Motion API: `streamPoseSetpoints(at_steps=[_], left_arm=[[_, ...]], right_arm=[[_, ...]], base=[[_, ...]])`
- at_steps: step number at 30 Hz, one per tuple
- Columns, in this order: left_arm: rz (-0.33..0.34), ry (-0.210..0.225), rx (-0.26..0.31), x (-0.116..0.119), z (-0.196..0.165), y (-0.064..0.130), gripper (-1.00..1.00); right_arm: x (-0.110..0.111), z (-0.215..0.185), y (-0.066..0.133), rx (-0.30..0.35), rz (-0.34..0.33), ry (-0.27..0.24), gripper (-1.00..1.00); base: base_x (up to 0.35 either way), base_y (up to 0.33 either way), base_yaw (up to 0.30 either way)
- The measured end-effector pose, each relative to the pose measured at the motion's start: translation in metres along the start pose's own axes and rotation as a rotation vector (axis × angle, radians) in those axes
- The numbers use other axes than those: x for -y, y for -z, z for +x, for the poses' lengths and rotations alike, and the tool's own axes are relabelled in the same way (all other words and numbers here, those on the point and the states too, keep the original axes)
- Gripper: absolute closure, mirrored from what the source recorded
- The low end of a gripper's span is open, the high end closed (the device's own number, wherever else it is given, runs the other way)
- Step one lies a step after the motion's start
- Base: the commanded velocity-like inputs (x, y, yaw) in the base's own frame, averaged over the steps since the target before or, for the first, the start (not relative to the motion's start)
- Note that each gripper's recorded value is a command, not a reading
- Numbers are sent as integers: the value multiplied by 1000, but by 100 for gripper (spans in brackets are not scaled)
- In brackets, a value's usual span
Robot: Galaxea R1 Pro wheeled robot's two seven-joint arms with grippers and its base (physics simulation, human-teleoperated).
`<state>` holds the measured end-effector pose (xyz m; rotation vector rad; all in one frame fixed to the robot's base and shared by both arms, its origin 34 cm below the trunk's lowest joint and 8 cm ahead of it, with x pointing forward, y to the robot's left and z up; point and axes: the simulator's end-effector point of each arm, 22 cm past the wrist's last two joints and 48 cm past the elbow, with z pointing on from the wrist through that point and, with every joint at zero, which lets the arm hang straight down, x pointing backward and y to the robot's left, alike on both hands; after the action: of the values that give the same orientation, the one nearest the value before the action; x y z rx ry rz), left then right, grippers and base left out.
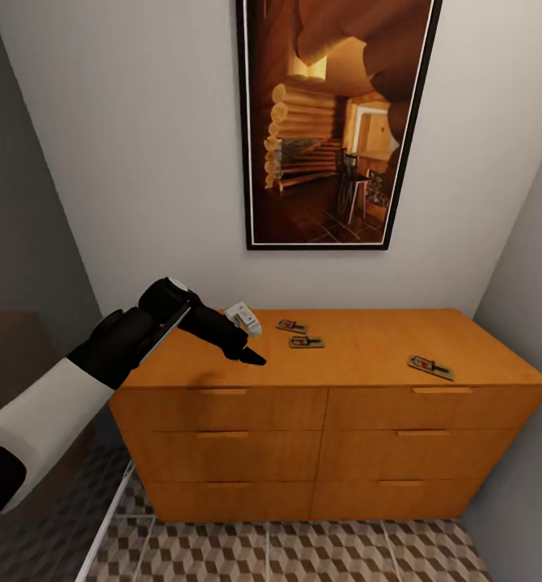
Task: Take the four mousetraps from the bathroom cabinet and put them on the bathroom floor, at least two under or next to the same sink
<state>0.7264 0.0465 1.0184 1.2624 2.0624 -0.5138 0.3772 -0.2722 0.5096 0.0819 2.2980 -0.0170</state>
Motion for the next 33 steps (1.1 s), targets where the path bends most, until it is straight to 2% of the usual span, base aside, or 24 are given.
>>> streamPoseSetpoints(at_steps=[12, 21, 24, 28, 33], left_arm=[[21, -18, -4, 12, -5, -9, -100], [57, -95, -94, 37, 14, -34, -100], [85, -111, -102, 45, 17, -37, -100], [163, -141, -97, 63, 18, -36, -100], [185, -154, -90, 67, 17, -35, -100]], right_arm=[[1, 9, 5, -18, 3, 0, 100], [1, 15, 9, -28, 2, 0, 100], [1, 15, 9, -28, 3, 0, 100], [1, 15, 9, -28, 3, 0, 100], [0, 15, 9, -28, 2, 0, 100]], base=[[248, -81, 0], [19, -5, 0], [1, 0, 0], [0, 0, 0], [0, 0, 0]])
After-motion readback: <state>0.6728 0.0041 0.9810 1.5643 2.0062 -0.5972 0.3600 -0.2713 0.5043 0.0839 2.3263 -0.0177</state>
